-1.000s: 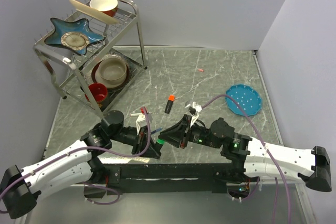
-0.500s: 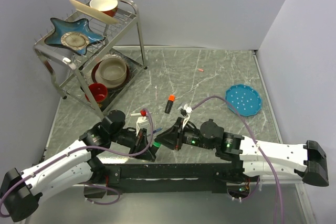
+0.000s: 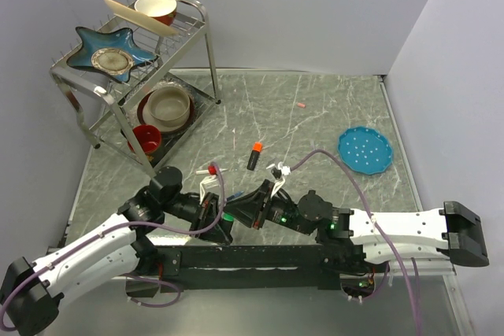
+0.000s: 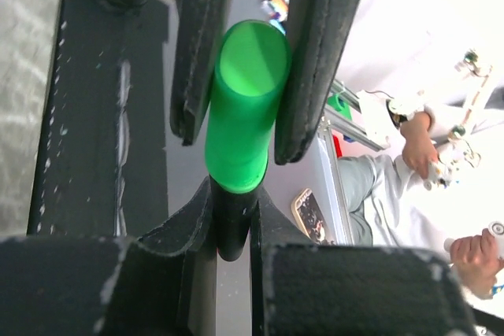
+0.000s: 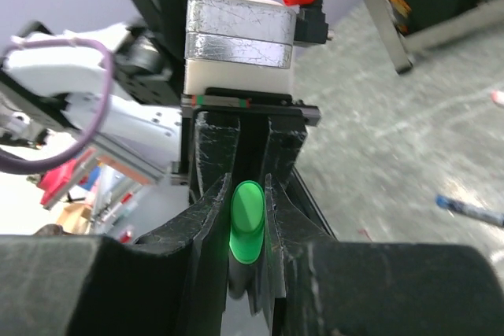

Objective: Insert the pens into the pen caps

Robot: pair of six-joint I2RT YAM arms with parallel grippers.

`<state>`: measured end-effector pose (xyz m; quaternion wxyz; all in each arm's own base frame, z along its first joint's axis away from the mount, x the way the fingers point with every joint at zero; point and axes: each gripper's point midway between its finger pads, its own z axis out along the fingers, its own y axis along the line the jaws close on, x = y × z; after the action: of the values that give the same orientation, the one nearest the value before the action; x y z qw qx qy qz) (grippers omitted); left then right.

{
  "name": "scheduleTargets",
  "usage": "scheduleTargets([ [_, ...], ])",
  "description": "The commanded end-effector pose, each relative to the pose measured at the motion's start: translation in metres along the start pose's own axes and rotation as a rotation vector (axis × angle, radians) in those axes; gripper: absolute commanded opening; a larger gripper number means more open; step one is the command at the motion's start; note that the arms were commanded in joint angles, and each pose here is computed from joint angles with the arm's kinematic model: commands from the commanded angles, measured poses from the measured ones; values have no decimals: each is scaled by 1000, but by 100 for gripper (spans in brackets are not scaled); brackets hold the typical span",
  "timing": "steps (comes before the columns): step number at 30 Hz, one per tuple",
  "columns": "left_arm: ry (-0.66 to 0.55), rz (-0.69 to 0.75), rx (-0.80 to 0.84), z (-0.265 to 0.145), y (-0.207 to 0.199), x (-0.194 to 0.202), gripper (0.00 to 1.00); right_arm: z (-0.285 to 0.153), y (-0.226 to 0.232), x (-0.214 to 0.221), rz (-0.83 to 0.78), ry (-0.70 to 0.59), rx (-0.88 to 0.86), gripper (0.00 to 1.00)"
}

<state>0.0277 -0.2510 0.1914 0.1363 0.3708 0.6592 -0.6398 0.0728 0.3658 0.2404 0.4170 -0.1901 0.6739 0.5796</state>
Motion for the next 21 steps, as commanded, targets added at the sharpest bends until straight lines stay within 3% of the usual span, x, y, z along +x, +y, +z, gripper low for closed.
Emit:
scheduleTargets([
  [1,-558,397,-152,-31,-23,-152,1,-108,66,176,85,833,-417,0],
  [8,-584,392,-171,-43,-20,-154,1,-116,39,194,67,885,-310,0],
  [10,-585,385,-161,-42,-20,-157,1,-110,51,191,52,866,-330,0],
  [21,-549,326,-210,-40,-8,-152,1,-71,54,112,8,558,-111,0],
])
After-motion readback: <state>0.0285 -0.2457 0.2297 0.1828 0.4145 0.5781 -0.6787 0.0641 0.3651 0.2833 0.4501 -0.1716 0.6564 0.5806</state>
